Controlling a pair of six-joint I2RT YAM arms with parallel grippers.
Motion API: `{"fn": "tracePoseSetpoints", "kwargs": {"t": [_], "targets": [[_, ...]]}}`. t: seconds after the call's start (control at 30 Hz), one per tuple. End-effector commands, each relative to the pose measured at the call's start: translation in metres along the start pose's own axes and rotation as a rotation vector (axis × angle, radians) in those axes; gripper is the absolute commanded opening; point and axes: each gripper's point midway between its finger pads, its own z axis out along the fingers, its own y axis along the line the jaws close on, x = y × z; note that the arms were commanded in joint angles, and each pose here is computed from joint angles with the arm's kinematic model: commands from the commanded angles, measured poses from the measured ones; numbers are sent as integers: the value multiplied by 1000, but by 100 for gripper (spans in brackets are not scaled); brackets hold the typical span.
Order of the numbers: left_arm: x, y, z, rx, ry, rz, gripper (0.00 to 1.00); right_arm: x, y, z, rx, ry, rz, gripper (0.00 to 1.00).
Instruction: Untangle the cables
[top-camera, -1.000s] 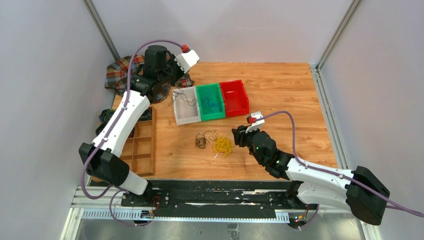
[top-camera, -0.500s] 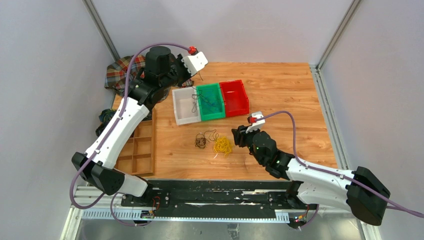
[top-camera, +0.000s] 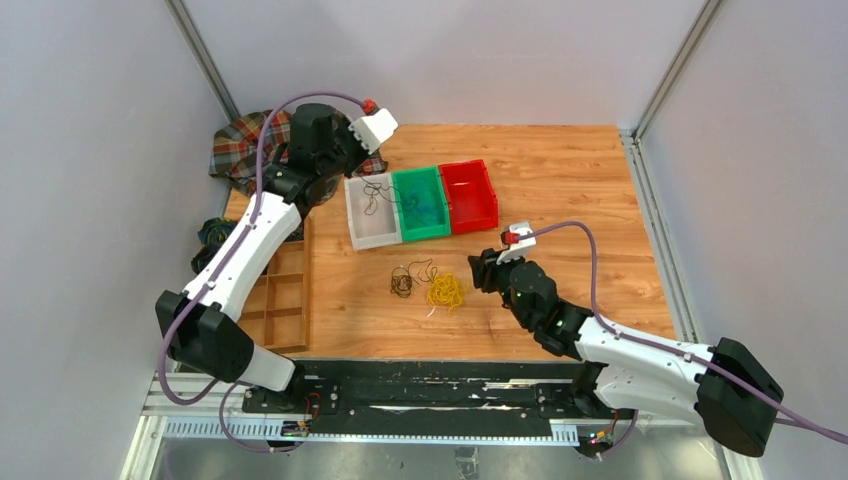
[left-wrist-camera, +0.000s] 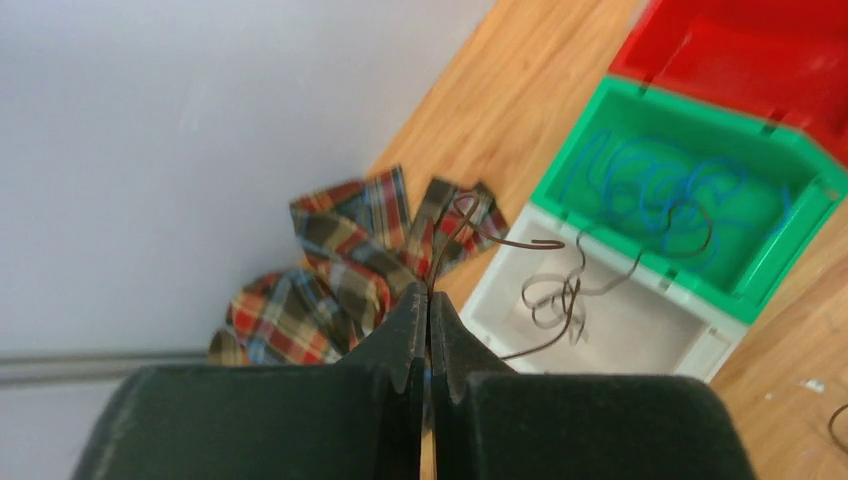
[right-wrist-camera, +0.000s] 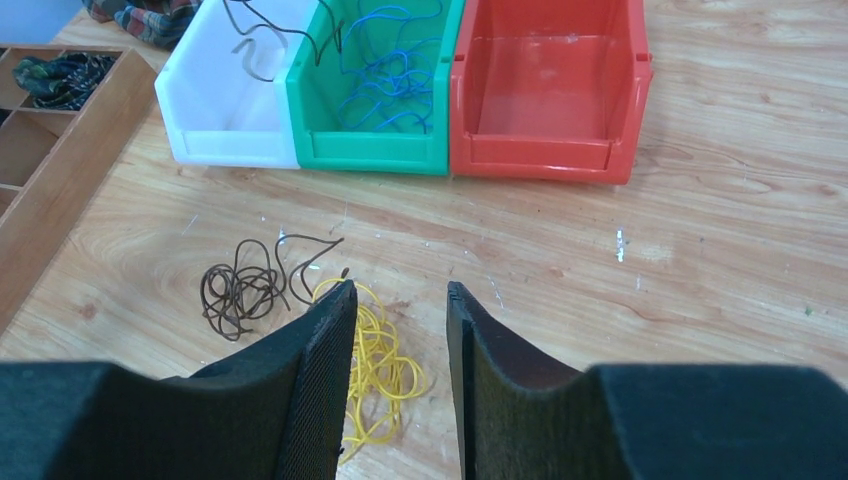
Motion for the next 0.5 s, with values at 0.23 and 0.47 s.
{"fn": "tracePoseSetpoints", "kwargs": {"t": [0.23,0.47], "targets": [[45,17,3,-60,21,-14,0,6,-5,-2,-3,27,6,38],[70,31,-14,-86,56,12,0,5,-5,-2,-4,38,-3,38]]}}
